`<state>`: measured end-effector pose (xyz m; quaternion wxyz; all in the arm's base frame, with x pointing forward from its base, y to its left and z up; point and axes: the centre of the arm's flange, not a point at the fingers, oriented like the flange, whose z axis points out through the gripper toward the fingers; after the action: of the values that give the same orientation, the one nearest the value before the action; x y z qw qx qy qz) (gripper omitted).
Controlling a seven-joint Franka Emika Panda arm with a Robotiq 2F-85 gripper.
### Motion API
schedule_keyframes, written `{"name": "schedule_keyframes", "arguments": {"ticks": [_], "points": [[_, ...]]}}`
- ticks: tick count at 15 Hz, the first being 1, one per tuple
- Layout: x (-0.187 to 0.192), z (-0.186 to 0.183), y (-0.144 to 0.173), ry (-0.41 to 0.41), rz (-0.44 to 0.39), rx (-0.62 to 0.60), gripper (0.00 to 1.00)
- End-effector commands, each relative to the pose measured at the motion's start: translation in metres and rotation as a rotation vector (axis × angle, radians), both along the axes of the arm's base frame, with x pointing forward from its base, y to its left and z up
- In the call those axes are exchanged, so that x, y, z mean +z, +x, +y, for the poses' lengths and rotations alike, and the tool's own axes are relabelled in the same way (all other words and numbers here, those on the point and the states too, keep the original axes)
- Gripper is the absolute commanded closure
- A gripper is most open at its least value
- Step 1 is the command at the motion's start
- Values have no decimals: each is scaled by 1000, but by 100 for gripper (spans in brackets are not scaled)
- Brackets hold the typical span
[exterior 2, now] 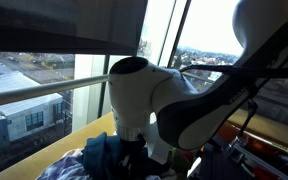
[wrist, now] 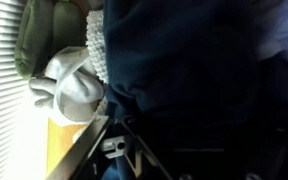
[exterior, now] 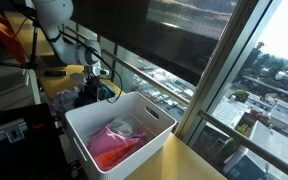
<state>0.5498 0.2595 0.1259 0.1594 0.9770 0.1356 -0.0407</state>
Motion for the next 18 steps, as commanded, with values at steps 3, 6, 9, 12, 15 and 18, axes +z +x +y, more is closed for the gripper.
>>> {"name": "schedule_keyframes", "arguments": {"ticks": [3,6,9,12,15,18], "points": [[50,-35,-9,0,-16,-61,79],[108,-61,-13,28,-63,-105,99],[165,-89,-4,69,-130,-173,97],[231,-121,1,122,-213,-245,97],[301,-156,4,169,-307,-302,97],[372,-199,6,201,-401,-366,97]]}}
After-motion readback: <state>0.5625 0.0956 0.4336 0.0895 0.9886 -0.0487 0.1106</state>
